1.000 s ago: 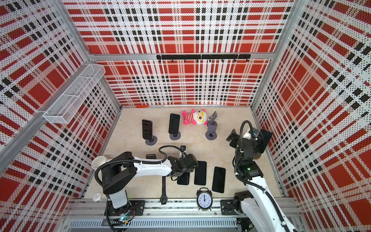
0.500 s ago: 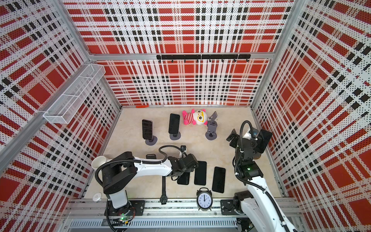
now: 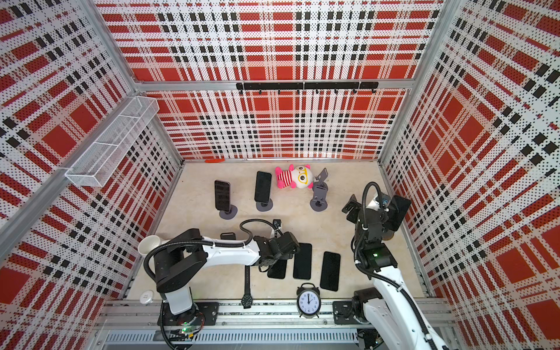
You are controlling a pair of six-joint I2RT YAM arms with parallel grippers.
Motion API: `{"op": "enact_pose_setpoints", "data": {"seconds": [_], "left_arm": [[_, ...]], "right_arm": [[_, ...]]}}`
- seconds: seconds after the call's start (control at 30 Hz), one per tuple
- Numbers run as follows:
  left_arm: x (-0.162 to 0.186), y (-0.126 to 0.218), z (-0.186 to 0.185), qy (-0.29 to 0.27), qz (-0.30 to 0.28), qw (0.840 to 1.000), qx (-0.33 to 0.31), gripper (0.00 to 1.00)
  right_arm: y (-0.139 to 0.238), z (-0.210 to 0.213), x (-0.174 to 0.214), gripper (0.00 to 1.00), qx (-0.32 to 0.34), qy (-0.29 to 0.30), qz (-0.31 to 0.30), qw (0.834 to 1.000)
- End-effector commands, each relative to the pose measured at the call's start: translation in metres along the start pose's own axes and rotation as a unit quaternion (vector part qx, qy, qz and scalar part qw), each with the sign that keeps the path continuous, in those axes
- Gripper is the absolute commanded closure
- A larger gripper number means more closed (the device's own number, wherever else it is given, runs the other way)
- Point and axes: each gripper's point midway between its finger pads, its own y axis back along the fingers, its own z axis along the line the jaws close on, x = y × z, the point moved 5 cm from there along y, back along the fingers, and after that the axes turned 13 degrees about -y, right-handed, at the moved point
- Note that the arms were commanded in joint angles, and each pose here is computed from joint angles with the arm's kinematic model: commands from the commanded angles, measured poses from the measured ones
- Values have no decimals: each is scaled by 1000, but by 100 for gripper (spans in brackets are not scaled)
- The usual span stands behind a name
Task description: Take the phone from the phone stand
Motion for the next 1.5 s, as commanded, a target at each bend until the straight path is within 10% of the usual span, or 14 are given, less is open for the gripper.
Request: {"op": "enact_pose_setpoints", "data": {"seconds": [0.0, 0.4, 0.9, 1.2, 1.47], "left_arm": [[54, -20, 16, -13, 116, 993, -19, 18], [-31, 39, 5, -47, 39, 998, -16, 16], [-178, 172, 61, 49, -226, 973, 12, 15], [-167, 183, 100, 107, -364, 923, 64, 13], [-137, 161, 104, 61, -389, 917, 65, 2]], "right_arm": [[1, -1, -4, 0, 1, -8, -13, 1000], [-3, -4, -5, 0, 15, 13, -21, 1000], [-10, 16, 17, 0, -23, 14, 94, 995], [0, 23, -3, 0, 11, 26, 120, 992], [12, 26, -53, 0, 66, 42, 92, 993]]}}
